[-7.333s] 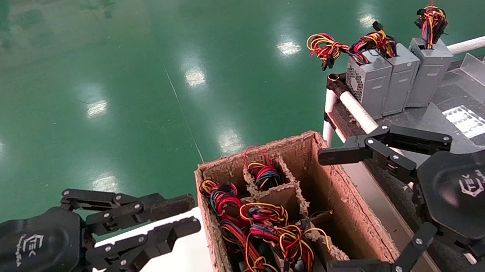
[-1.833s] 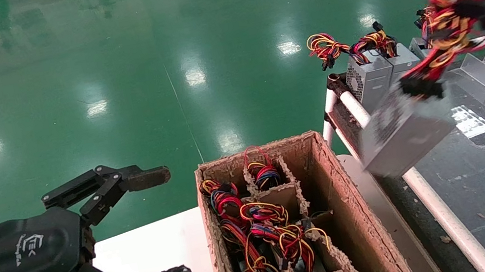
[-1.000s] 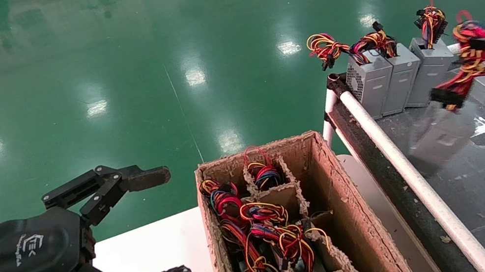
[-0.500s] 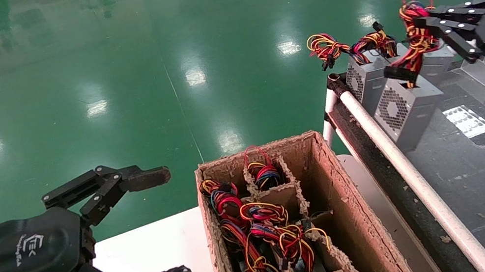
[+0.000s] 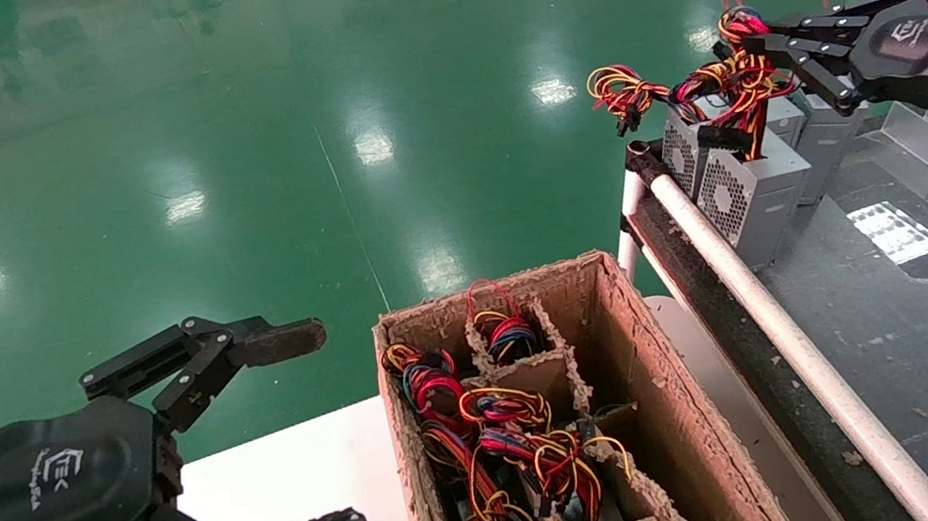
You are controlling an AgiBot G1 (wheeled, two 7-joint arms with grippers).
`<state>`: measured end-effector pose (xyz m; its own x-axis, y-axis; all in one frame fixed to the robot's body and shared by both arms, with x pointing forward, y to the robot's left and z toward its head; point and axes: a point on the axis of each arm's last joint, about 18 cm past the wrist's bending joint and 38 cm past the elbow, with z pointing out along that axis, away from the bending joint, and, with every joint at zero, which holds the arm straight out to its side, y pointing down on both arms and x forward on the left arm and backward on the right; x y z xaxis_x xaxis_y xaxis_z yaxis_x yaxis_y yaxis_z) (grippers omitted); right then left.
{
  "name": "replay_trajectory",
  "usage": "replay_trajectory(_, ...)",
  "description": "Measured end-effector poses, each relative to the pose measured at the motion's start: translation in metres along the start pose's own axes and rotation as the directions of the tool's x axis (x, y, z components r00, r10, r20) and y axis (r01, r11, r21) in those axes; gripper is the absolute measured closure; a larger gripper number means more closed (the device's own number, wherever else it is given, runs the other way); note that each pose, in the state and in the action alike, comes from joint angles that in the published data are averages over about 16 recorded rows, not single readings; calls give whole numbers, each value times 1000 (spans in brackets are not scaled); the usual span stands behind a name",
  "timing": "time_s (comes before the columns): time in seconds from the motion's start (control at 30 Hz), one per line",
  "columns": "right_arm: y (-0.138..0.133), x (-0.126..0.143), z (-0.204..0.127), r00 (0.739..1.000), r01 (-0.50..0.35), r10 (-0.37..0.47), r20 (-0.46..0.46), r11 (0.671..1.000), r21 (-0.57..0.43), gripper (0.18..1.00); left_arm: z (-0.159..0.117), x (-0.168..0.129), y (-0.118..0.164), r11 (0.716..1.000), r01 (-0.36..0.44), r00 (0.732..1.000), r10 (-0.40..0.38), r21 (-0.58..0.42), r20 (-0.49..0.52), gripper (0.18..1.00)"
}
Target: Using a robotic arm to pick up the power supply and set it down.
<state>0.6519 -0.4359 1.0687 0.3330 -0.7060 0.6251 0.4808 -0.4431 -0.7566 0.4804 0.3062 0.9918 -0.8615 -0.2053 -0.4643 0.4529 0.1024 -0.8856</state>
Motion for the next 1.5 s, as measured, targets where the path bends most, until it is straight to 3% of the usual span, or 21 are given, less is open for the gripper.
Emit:
replay_trajectory(0.33,0,-2,7,1000,2,-2,8,1000,-5,947,0,0,0,1000,0,1000,0,0,0,184)
replay_trajectory(0.73,-1,-3,6,1000,-20,20,15,1000,2,870,0,0,0,1000,0,1000,0,0,0,184)
replay_trajectory(1.13,-8,-3,-1,996,-87,86,15,994,65,663,0,0,0,1000,0,1000,0,0,0,184)
replay_trajectory(1.5,-19,-18,-10,992,-105,96,83,986,125,411,0,0,0,1000,0,1000,0,0,1,184)
